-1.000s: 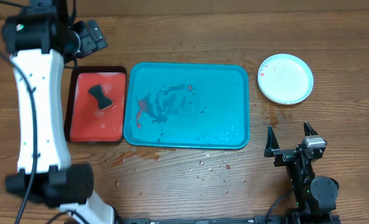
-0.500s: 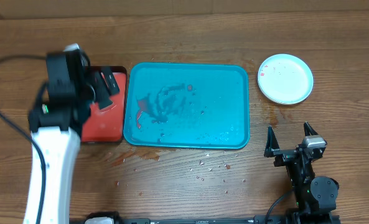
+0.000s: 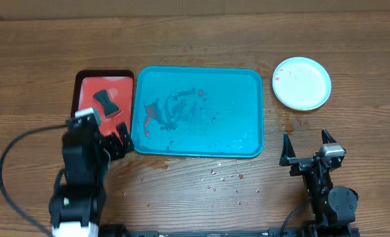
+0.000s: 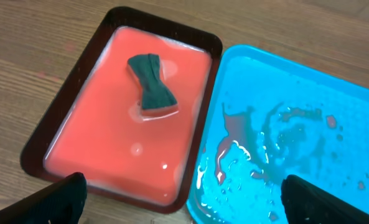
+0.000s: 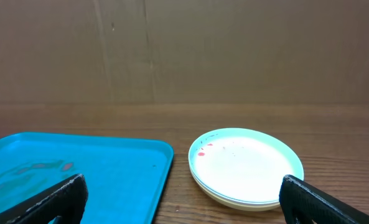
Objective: Clean dirty plates on tray and stack at the side
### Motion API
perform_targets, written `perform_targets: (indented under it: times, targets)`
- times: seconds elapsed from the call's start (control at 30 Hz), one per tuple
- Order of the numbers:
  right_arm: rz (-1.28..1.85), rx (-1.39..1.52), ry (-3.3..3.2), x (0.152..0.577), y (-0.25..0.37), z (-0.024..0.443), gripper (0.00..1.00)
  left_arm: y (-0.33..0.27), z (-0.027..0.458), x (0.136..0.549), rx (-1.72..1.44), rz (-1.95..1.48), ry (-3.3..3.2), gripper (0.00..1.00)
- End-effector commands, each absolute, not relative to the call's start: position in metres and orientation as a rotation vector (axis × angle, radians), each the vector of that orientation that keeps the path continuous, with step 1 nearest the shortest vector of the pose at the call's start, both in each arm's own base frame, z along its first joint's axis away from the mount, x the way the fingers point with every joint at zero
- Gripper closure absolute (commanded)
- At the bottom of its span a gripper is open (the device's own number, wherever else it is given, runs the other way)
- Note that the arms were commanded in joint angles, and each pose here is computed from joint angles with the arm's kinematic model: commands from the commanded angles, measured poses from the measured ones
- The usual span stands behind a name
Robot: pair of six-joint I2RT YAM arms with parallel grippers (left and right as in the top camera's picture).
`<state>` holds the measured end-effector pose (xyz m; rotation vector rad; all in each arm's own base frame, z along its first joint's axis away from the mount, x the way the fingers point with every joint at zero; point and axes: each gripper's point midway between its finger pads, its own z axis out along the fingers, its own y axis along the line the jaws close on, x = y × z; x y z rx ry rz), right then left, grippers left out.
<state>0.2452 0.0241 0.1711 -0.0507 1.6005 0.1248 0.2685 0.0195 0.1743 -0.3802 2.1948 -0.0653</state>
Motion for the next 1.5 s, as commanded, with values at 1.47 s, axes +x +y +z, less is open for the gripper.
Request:
perform_targets:
  times: [1.47]
  targets:
    - [0.118, -0.046, 1.595, 0.245, 0.023, 0.170, 0.00, -0.011, 0.157, 0.246, -0.013, -0.108, 1.644, 0.00]
